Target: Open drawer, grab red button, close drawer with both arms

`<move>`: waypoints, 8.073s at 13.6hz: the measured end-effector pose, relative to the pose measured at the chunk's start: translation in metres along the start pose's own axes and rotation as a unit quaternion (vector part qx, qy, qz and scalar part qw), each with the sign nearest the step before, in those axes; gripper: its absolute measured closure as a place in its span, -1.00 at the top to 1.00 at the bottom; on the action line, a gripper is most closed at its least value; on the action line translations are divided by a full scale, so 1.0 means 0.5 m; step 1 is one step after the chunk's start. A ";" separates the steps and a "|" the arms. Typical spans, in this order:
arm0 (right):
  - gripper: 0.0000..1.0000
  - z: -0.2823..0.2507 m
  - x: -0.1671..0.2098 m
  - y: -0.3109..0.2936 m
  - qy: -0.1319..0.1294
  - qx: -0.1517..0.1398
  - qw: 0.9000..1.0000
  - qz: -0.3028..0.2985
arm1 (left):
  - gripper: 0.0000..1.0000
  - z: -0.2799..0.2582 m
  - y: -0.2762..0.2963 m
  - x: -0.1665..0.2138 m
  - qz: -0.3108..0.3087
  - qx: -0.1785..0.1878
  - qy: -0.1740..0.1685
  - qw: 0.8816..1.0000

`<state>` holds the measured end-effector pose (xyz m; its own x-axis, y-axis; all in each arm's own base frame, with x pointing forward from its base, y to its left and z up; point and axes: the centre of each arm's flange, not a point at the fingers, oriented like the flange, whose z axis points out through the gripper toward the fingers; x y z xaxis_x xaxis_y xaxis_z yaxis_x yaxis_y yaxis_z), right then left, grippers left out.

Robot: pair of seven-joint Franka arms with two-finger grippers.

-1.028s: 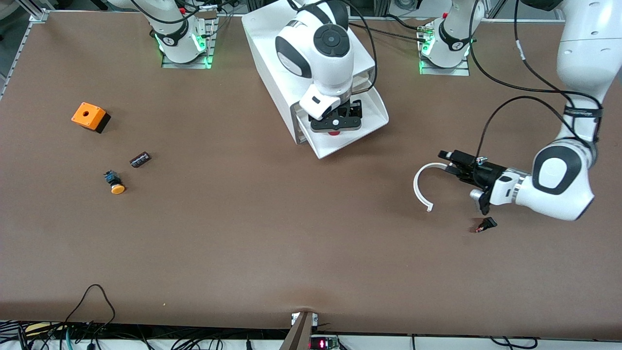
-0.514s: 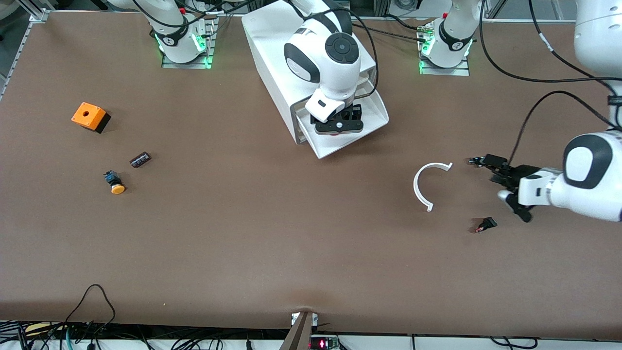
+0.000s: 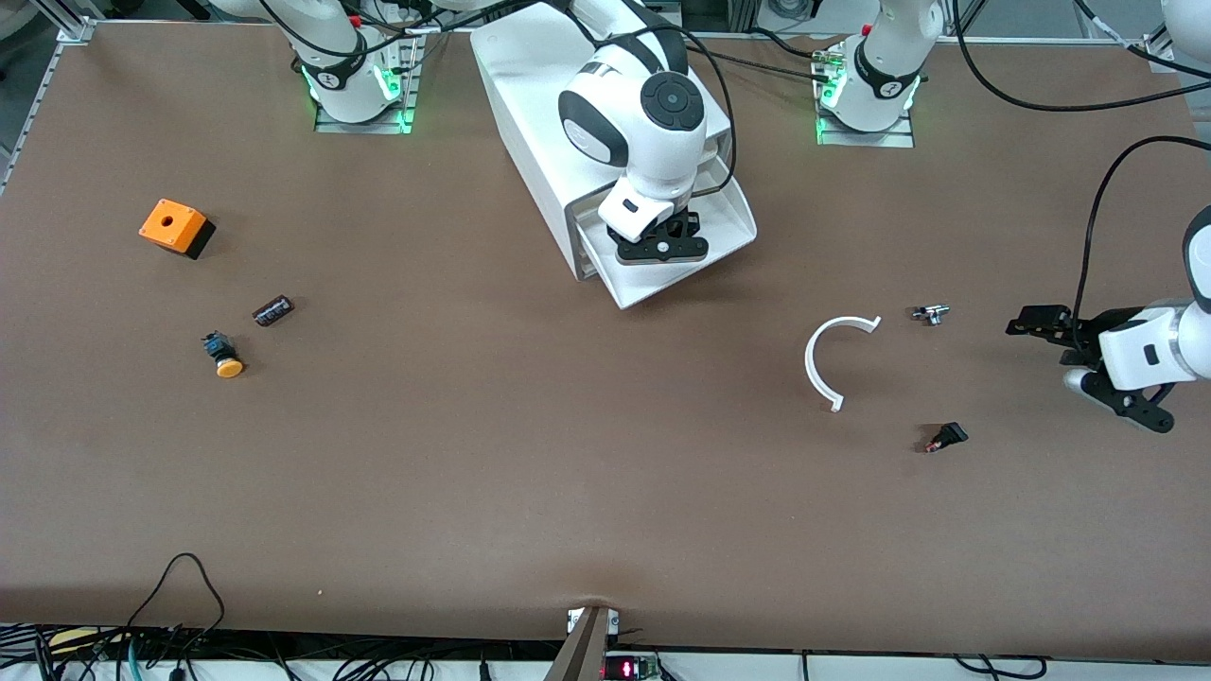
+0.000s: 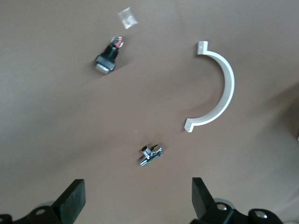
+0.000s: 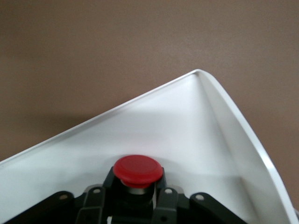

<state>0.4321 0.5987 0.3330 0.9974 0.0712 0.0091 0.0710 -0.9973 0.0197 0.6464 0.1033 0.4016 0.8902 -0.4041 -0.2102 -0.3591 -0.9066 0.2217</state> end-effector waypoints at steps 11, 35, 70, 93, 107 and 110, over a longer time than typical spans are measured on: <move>-0.34 -0.245 0.180 0.174 0.015 0.032 0.999 -0.008 | 1.00 0.194 0.301 0.178 -0.017 -0.032 -0.079 0.996; -0.34 0.222 0.075 1.134 -0.066 0.023 0.975 -0.212 | 1.00 0.400 0.832 0.129 -0.428 -0.023 -0.084 0.900; 1.00 -0.483 0.214 1.118 -0.015 0.058 0.971 -0.230 | 1.00 0.470 1.086 0.065 -0.440 0.017 -0.056 0.896; 1.00 -0.494 0.205 1.155 -0.017 0.039 0.991 -0.126 | 1.00 -0.002 0.541 0.048 -0.291 0.096 0.029 0.951; 1.00 -0.493 0.224 1.169 0.006 0.014 0.992 -0.123 | 1.00 -0.224 0.279 -0.155 -0.200 0.092 0.098 0.970; 1.00 -0.489 0.232 1.172 0.014 0.012 0.992 -0.121 | 1.00 -0.246 0.275 -0.164 -0.210 0.087 0.113 0.967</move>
<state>0.5870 0.0269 0.5901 0.9504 0.3091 0.0349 0.3093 -0.9510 0.0011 0.5585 0.0269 0.5665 0.9993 0.0238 -0.0289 0.0236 -0.9997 -0.0053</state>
